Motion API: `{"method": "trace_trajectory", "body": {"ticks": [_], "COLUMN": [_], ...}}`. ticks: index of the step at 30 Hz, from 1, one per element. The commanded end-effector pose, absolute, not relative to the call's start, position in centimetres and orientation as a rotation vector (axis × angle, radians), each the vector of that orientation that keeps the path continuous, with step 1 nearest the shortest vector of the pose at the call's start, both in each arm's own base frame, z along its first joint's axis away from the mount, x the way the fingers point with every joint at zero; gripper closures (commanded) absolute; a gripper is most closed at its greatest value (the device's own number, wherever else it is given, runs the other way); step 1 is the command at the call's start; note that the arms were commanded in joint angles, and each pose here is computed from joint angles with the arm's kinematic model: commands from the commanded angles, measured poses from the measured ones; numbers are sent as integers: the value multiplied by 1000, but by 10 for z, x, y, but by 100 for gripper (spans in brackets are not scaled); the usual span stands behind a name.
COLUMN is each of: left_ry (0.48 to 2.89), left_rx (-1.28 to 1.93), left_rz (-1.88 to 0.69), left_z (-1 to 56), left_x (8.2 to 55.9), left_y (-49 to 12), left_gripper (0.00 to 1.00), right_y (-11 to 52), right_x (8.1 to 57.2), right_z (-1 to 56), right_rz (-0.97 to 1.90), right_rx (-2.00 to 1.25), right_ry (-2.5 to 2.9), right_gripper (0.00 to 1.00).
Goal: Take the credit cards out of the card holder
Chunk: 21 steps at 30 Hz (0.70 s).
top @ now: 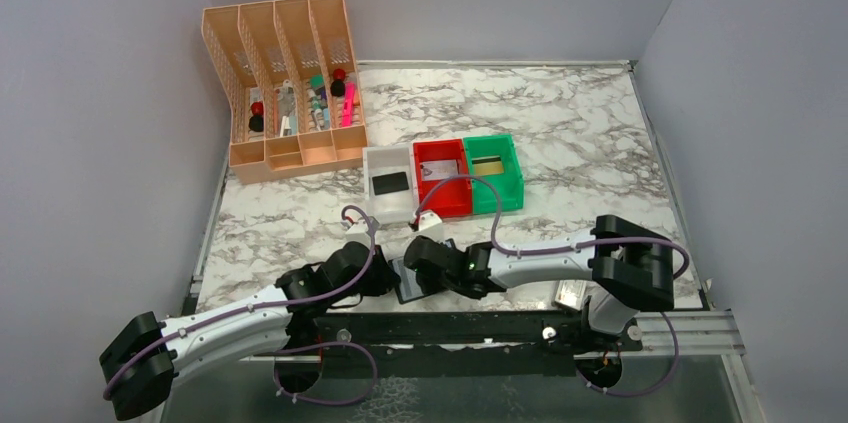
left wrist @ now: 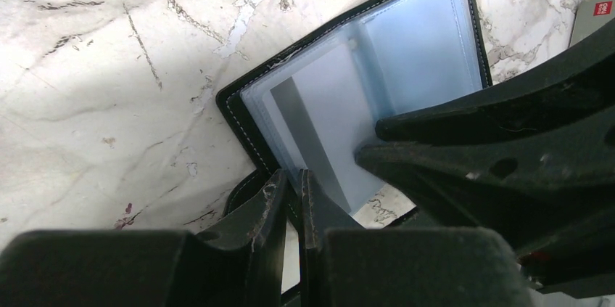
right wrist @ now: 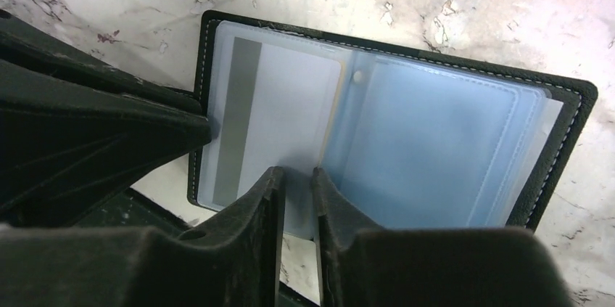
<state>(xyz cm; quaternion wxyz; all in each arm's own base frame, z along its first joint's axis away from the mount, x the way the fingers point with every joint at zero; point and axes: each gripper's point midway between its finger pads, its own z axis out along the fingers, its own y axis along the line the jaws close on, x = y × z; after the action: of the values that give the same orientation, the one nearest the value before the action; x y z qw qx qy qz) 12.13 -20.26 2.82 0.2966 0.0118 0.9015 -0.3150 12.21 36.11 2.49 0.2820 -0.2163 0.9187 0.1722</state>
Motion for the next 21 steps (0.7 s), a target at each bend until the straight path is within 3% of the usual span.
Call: {"method": "trace_trajectory", "body": {"ticks": [1, 9, 16, 21], "left_ry": [2375, 2373, 2371, 2367], "left_rx": [49, 48, 43, 43], "left_rz": [-878, -883, -883, -889], "left_z": [35, 35, 35, 37], "left_x": [121, 120, 121, 121], "left_y": [-208, -208, -208, -209], "left_gripper": [85, 85, 85, 81], "right_y": [359, 358, 359, 340], "right_x": [112, 112, 115, 130], "right_z": [19, 25, 52, 50], "right_rz": [587, 819, 1057, 1052], "right_rx": [-541, -462, -408, -307], "right_ry": [2519, 2531, 2467, 2468], "right_gripper": [80, 98, 99, 99]}}
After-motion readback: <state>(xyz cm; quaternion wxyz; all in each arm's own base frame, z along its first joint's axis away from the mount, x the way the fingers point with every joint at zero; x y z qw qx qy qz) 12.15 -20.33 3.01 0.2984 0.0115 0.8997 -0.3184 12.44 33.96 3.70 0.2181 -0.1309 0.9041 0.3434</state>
